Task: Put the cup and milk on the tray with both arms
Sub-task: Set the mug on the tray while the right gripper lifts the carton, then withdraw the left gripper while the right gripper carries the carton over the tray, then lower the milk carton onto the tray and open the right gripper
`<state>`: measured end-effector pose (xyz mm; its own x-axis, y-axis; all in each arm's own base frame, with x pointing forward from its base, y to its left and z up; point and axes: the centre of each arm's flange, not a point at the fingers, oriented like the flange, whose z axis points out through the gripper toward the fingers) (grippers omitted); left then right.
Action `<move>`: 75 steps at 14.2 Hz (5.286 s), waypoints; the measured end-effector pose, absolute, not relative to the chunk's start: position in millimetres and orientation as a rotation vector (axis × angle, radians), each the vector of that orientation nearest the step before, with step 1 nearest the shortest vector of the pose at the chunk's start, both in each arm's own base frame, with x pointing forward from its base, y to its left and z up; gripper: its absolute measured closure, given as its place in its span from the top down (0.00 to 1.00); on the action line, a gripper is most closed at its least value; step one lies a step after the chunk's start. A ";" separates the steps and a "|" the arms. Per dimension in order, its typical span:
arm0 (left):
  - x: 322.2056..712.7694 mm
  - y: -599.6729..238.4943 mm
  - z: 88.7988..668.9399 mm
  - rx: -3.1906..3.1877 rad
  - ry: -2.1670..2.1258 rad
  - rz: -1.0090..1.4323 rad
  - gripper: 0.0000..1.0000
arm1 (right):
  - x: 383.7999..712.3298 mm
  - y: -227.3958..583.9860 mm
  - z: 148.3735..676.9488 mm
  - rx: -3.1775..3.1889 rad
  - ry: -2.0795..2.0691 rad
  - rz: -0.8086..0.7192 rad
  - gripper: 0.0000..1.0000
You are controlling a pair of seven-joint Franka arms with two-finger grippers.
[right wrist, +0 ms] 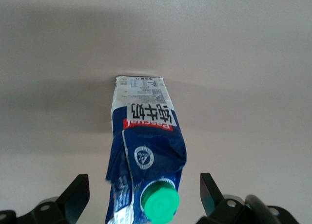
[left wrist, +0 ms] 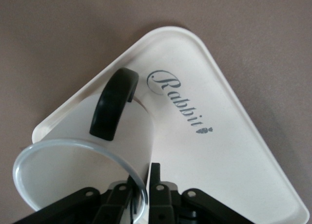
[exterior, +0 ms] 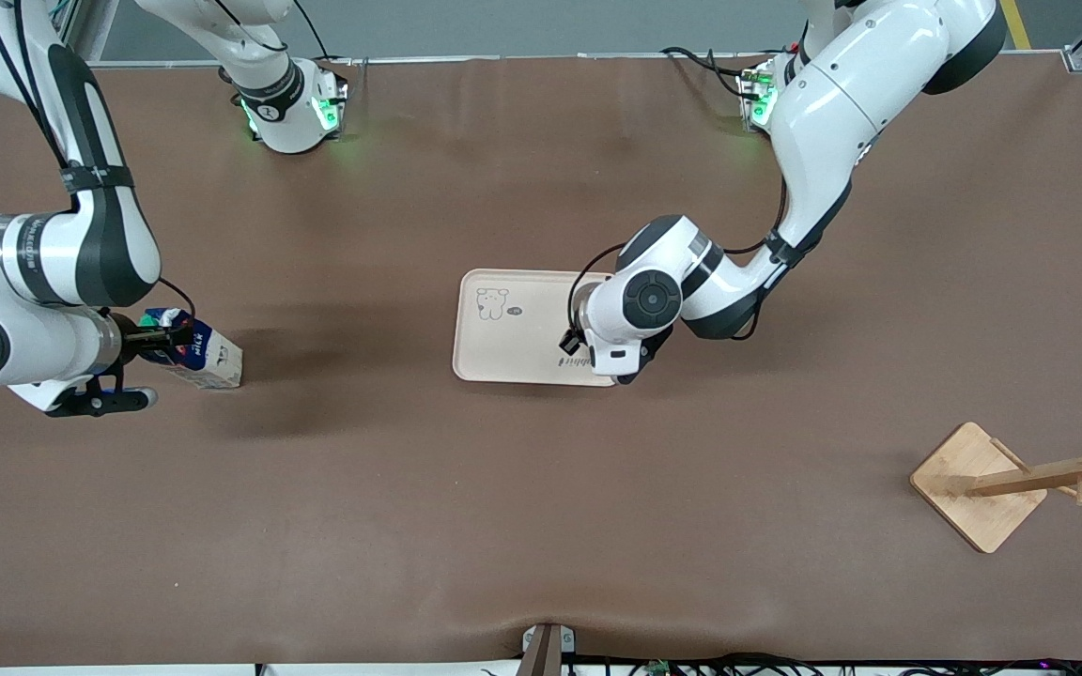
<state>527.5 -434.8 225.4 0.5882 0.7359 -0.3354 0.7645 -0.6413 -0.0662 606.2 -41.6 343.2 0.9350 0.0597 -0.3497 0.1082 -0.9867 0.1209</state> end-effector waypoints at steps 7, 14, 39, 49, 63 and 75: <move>558.6 -429.5 255.6 2.655 1.306 -0.445 0.64 | 577.1 -43.6 321.1 2.965 0.135 -0.493 0.57; 599.3 -383.5 346.9 2.619 1.335 -0.289 1.00 | 583.9 22.3 394.7 3.002 0.038 -0.568 0.50; 578.3 -50.5 613.6 3.149 0.494 -0.186 1.00 | 551.1 412.3 345.8 3.111 -0.027 -0.600 0.50; 545.2 -13.0 653.5 3.127 0.193 -0.167 1.00 | 542.3 422.5 325.7 3.068 0.049 -0.660 0.50; 518.7 -31.3 659.9 3.136 0.132 -0.164 1.00 | 535.6 437.0 327.5 3.025 0.138 -0.540 1.00; 520.5 -43.9 661.3 3.138 0.097 -0.129 1.00 | 621.0 297.8 518.0 3.187 -0.180 -0.285 1.00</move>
<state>520.5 -43.9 661.3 0.9947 0.0618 -0.0818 0.0618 -0.9981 -0.0032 621.0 297.8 518.0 0.9779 -0.1060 -0.1805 -0.1172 -0.9917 -0.0529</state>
